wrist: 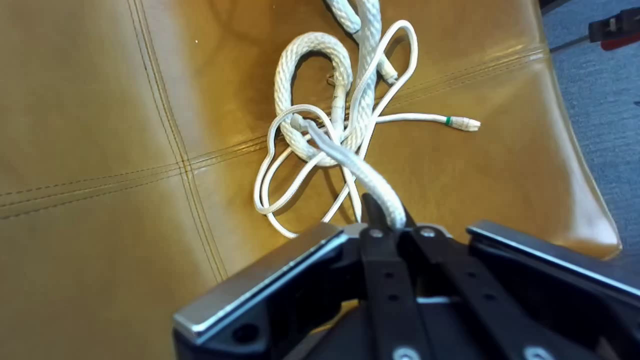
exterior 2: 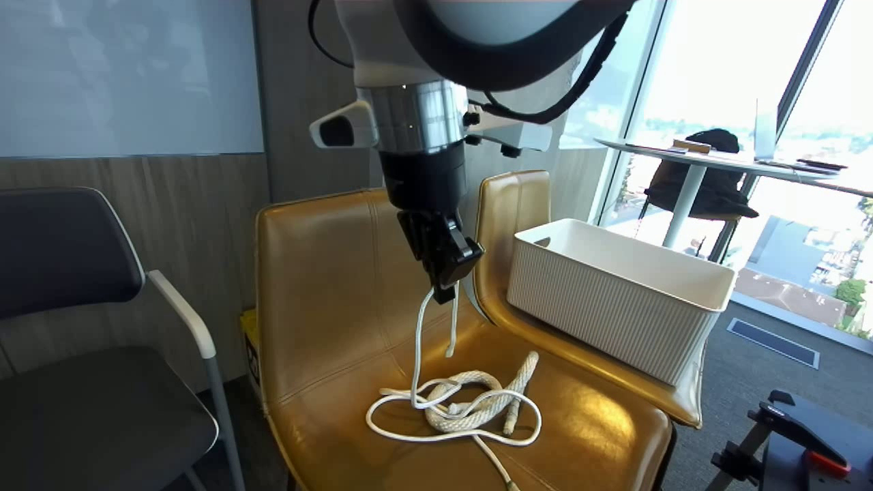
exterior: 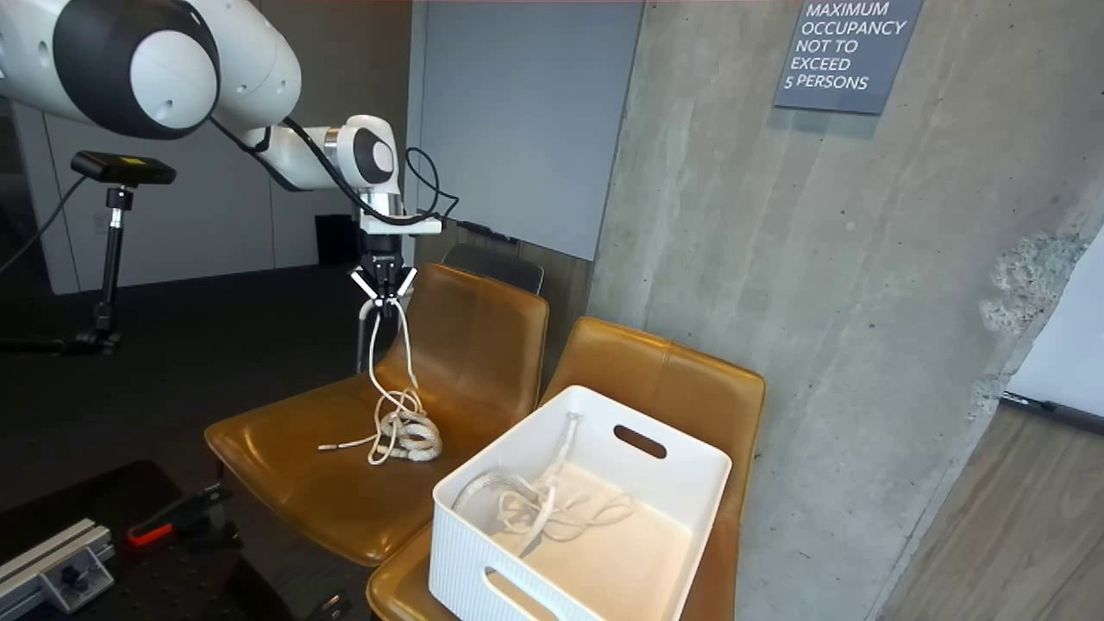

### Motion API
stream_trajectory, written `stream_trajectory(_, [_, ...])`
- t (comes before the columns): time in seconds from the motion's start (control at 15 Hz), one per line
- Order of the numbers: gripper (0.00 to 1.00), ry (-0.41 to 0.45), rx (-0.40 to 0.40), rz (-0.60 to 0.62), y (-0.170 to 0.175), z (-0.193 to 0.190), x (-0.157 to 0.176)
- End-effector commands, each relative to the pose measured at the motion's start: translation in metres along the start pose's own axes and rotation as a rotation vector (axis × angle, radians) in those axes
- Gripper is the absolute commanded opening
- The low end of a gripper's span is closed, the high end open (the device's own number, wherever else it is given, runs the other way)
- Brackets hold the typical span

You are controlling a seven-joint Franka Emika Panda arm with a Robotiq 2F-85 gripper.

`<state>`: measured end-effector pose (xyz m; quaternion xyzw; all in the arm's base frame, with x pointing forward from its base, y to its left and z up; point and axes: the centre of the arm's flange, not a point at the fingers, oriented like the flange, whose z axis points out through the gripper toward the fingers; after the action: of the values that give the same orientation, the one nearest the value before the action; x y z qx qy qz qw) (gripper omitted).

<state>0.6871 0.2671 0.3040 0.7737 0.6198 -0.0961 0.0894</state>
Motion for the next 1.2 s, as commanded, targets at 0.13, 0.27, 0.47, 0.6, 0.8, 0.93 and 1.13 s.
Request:
stream_trajectory(0.13, [0.01, 0.275, -0.012, 0.140, -0.020, -0.010, -0.069])
stream_trajectory(0.27, [0.01, 0.325, -0.069, 0.161, -0.035, -0.008, -0.086])
stream_trajectory(0.47, [0.01, 0.349, -0.132, 0.149, -0.059, -0.004, -0.084])
stream_trajectory(0.6, [0.30, 0.351, -0.159, 0.126, -0.078, 0.001, -0.071])
stream_trajectory(0.8, [0.51, 0.358, -0.180, 0.117, -0.098, 0.009, -0.066])
stream_trajectory(0.93, [0.65, 0.359, -0.190, 0.127, -0.104, 0.012, -0.079])
stream_trajectory(1.13, [0.88, 0.356, -0.204, 0.166, -0.095, 0.011, -0.120])
